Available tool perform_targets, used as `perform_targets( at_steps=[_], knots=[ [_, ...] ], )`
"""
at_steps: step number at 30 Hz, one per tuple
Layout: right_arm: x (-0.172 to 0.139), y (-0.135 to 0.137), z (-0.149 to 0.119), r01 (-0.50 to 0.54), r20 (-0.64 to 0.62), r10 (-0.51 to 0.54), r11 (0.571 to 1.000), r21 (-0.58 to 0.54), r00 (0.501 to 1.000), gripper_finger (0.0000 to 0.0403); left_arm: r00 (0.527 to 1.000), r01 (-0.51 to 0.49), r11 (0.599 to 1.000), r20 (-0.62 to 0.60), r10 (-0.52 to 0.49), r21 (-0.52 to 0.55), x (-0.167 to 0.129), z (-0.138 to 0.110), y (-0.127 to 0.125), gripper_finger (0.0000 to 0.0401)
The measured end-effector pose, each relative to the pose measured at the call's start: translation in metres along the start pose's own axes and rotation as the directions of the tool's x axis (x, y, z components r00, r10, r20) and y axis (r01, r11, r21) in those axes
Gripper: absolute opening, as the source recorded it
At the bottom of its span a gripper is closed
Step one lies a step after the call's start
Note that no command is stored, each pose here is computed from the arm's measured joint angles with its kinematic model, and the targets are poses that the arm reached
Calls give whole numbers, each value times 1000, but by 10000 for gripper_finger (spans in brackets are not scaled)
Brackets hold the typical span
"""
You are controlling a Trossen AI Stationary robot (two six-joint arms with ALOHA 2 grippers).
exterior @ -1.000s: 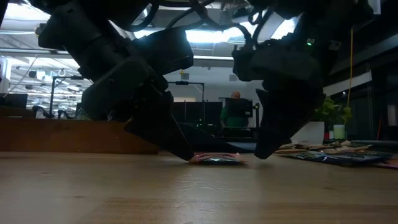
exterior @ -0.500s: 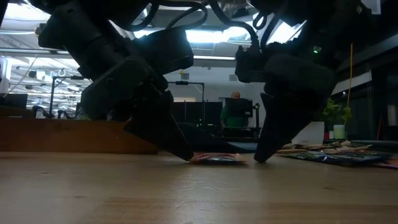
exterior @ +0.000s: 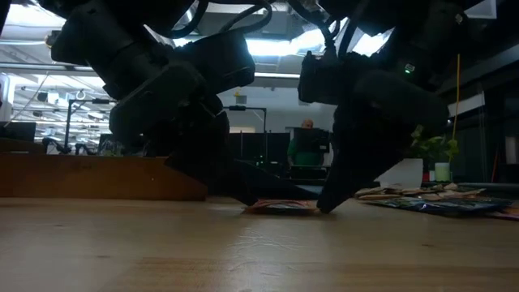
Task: Pick & Place Tea
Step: Put the orange tea bag into the right section of the wooden organizer
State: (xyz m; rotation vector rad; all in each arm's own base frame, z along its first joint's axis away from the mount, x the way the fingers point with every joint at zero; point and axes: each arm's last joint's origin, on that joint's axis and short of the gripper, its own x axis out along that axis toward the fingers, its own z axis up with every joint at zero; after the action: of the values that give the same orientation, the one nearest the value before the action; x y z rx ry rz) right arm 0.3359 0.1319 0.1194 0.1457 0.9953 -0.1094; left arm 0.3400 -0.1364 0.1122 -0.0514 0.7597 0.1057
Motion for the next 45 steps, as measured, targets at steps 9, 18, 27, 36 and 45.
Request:
perform_targets(
  at_steps=[9, 18, 27, 36, 45],
  knots=[
    [0, 1, 0, -4, 6, 5, 996, -87, 1000, 151, 1000, 1, 1000, -1, -1, -2, 0, 0, 0, 3],
    [1, -1, 6, 60, 88, -53, 994, -88, 995, 224, 1000, -13, 1000, 1, 13, -23, 2, 2, 5, 3],
    [1, -1, 10, 50, 119, -41, 996, -71, 992, 231, 1000, -15, 999, -4, 14, -44, 4, 4, 10, 2],
    [3, -4, 15, 47, 149, -36, 996, -74, 988, 231, 1000, -10, 999, -6, 10, -49, 5, 4, 12, 2],
    [21, -12, 13, 46, 121, -41, 998, -40, 992, 231, 1000, -4, 999, -9, 4, -45, 4, 3, 10, 3]
  ],
)
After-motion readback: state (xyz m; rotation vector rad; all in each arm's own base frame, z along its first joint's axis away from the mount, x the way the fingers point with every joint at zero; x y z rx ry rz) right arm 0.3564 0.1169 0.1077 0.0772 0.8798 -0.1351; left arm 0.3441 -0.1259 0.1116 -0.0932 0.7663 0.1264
